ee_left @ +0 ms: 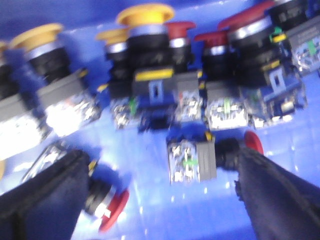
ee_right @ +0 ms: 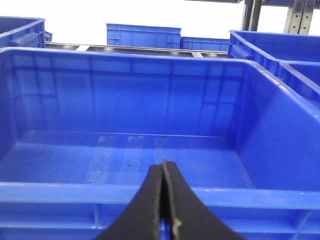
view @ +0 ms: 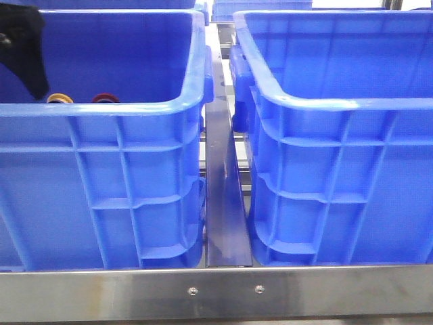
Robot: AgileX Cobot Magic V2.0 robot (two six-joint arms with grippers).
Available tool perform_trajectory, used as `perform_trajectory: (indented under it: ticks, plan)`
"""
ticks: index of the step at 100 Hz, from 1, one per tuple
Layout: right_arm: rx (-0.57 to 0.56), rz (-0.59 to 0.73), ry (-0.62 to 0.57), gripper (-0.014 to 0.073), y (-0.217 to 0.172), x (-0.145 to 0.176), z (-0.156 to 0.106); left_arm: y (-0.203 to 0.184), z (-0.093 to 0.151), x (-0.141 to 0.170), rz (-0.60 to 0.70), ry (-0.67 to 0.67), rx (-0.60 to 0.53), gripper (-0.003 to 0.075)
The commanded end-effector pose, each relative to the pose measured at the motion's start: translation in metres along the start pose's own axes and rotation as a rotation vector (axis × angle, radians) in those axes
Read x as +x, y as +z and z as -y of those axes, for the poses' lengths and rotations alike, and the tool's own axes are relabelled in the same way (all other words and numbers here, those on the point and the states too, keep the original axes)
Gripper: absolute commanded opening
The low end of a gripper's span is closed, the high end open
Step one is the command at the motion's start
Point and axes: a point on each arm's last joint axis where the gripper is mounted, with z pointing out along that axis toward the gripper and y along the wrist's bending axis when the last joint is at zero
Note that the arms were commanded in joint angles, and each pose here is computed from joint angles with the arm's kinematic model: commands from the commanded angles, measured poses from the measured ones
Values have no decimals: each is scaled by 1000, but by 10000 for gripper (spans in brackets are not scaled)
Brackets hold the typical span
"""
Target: Pick red and yellow buttons and place in box
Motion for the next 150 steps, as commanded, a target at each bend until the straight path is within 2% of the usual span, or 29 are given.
perform_trajectory:
  ticks: [1,50,62,79,89,103,118,150]
  plan:
    - [-2,91,2,-102,-2,-7,0,-12,3,-14,79,2,4,566]
    - [-2,91,2,-102,-2,-7,0,27,1,-35,32,-2,2,548]
    - [-2,91,2,-102,-2,-7,0,28,1,-35,30,-2,2,452]
    - [-2,91,2,-102,-2,-7,0,28,1,-35,30,-2,2,188]
    - [-2,91,2,-102,-2,-7,0,28,1,-36,33,-2,2,103]
    - [-2,91,2,-102,-2,-7,0,25,1,-36,44,-1,2,95]
    - [-2,91,2,-102,-2,-7,0,0,3,-32,96,2,3,95]
    - [-2,91,2,-102,-2,-7,0,-58,6,16,240,-2,18,95]
